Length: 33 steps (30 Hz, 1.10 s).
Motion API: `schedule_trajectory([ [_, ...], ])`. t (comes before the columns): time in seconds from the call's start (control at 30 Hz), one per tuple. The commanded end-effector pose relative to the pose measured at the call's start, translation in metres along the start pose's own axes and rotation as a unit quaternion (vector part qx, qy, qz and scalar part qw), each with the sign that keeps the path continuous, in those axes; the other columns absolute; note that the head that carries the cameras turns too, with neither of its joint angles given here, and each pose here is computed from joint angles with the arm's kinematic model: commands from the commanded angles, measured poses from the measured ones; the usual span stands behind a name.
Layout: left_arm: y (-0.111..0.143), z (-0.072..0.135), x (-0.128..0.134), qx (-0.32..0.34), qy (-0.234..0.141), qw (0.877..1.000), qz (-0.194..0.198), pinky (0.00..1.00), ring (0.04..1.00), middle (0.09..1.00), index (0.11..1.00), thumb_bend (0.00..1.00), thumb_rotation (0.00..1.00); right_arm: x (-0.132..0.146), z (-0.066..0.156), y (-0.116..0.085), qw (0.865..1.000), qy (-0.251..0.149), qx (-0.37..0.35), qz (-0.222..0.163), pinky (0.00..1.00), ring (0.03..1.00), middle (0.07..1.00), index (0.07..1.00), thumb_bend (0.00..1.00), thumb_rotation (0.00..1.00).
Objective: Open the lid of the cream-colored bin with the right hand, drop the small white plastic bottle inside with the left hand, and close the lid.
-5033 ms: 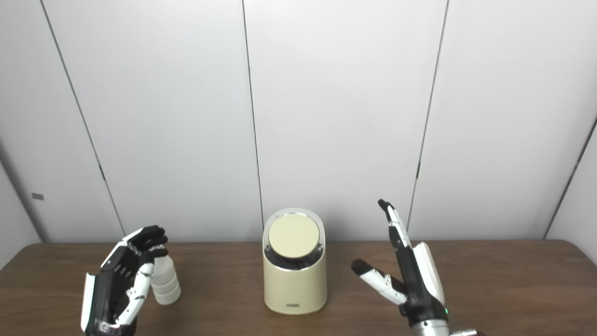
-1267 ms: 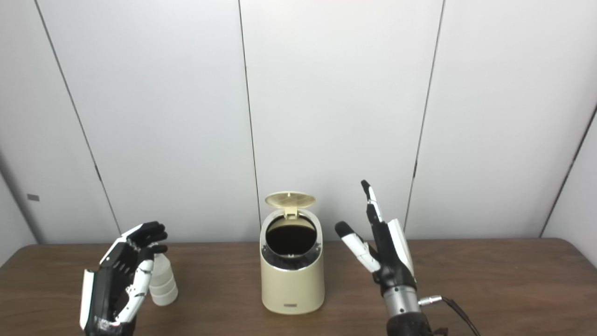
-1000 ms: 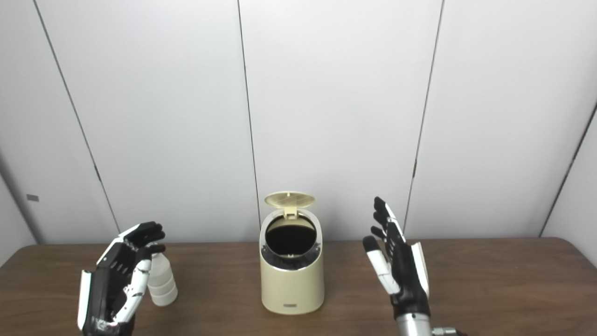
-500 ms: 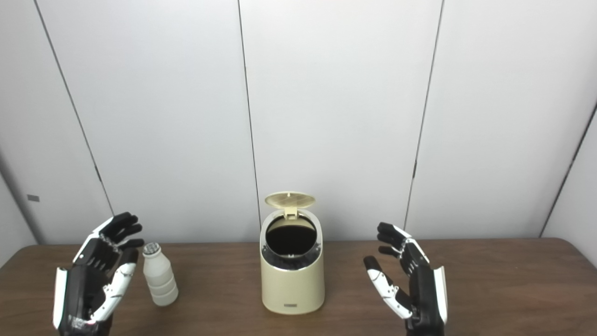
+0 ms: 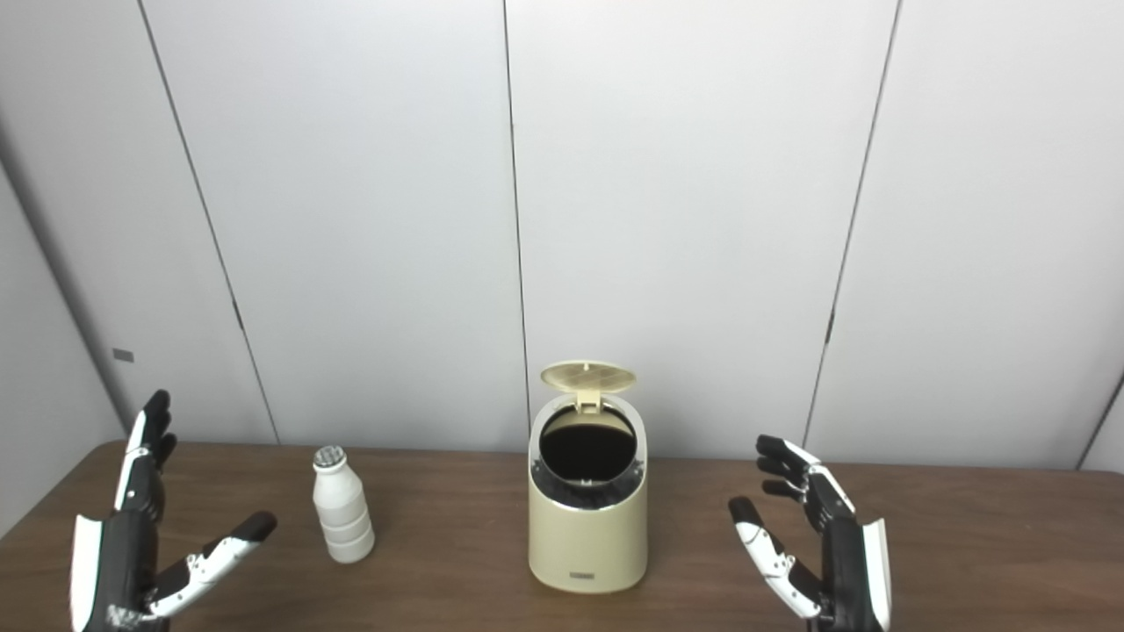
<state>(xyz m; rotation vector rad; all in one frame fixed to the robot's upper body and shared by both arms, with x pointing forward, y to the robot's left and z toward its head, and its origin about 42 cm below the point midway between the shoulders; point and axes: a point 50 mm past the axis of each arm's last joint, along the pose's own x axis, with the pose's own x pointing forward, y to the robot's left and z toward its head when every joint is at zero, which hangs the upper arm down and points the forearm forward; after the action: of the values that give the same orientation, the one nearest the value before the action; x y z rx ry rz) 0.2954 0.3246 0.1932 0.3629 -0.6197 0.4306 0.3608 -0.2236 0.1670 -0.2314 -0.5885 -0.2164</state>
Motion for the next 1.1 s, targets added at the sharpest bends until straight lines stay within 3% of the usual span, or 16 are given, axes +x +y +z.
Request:
schedule_trajectory([
  [0.0,0.006,-0.005,0.008,0.008,-0.001,1.000,-0.003,0.93,0.988,0.993,1.000,1.00,0.46,0.019,0.015,0.000,0.999,-0.048,0.019,-0.005,0.65,0.735,0.754,0.727,0.31,0.48],
  [0.3,0.002,-0.040,0.000,-0.009,0.083,0.996,-0.033,0.94,0.993,0.991,1.000,1.00,0.36,0.019,0.016,-0.006,0.999,-0.049,0.020,-0.006,0.64,0.725,0.750,0.722,0.33,0.50],
  [0.43,-0.004,-0.052,-0.003,-0.012,0.111,0.992,-0.052,0.88,0.949,0.948,0.982,1.00,0.35,0.019,0.014,-0.010,0.999,-0.049,0.014,-0.009,0.64,0.721,0.743,0.718,0.34,0.50],
  [0.7,-0.024,-0.062,0.001,-0.004,0.134,0.988,-0.076,0.81,0.904,0.904,0.929,1.00,0.33,0.021,0.011,-0.016,0.999,-0.040,0.029,-0.010,0.66,0.739,0.761,0.738,0.31,0.44],
  [1.07,-0.046,-0.067,0.008,0.025,0.147,0.984,-0.102,0.79,0.869,0.875,0.893,1.00,0.28,0.023,0.008,-0.023,0.999,-0.038,0.021,-0.007,0.66,0.742,0.763,0.744,0.30,0.49],
])
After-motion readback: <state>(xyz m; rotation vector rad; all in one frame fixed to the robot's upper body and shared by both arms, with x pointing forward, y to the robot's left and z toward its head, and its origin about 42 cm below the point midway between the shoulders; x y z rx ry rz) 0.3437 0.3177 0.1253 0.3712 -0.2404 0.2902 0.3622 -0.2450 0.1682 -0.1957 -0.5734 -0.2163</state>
